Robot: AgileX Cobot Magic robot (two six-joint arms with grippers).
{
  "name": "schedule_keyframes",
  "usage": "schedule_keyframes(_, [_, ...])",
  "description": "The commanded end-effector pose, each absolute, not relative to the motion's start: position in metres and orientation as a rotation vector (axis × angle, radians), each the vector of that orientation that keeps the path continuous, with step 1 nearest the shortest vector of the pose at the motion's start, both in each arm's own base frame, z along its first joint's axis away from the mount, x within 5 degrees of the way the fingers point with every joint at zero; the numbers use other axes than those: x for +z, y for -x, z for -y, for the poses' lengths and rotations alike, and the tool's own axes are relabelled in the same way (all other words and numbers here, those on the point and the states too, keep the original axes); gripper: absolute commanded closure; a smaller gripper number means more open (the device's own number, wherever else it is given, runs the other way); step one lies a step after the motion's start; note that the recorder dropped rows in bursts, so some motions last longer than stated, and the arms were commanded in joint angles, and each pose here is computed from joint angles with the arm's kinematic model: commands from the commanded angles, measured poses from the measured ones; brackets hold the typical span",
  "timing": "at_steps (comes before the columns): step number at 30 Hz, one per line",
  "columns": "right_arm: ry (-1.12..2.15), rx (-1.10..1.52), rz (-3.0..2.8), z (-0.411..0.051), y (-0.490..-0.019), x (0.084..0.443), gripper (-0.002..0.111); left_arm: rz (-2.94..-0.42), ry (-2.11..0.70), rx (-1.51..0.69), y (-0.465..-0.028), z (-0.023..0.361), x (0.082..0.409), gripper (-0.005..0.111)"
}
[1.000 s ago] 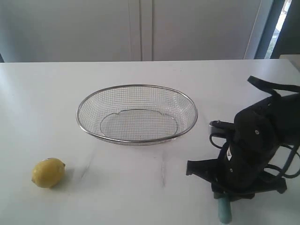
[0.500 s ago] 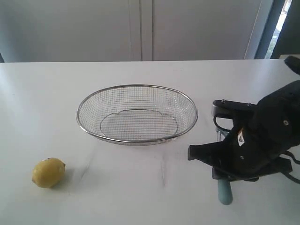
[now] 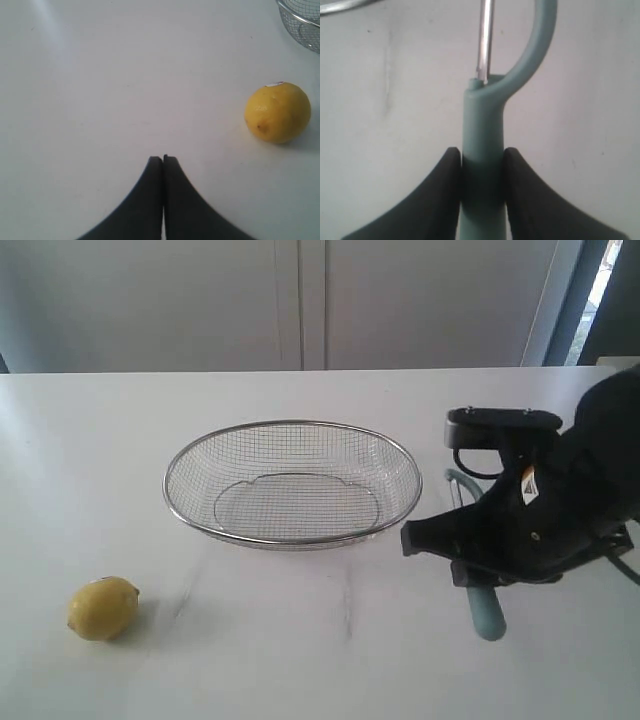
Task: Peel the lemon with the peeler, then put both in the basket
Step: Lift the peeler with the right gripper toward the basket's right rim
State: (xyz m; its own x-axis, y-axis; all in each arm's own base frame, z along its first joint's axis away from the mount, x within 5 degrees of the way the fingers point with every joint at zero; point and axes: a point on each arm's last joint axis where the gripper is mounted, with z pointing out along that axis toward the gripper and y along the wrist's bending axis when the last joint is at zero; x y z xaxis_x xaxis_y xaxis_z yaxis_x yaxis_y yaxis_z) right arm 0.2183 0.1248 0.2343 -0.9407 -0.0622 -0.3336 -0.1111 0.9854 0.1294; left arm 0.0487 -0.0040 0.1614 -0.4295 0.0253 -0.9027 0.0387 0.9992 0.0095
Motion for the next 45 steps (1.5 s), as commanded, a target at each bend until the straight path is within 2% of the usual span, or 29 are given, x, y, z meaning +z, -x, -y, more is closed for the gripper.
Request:
schedule_keyframes(1, [0.210, 0.220, -2.735, -0.128, -0.225, 0.253, 0.108, -2.021, -0.043, -0.018, -0.048, 0.004, 0.159, 0.107])
schedule_keyframes(11, [0.246, 0.229, -2.713, -0.131, -0.229, 0.267, 0.108, -2.021, -0.043, -0.018, -0.048, 0.004, 0.159, 0.107])
schedule_keyframes(23, [0.220, 0.363, -2.788, -0.138, -0.221, 0.265, 0.108, -2.021, -0.043, -0.018, -0.048, 0.004, 0.159, 0.107])
schedule_keyframes(45, [0.233, 0.412, -2.782, -0.143, -0.223, 0.263, 0.108, -2.021, -0.043, -0.018, -0.048, 0.004, 0.159, 0.107])
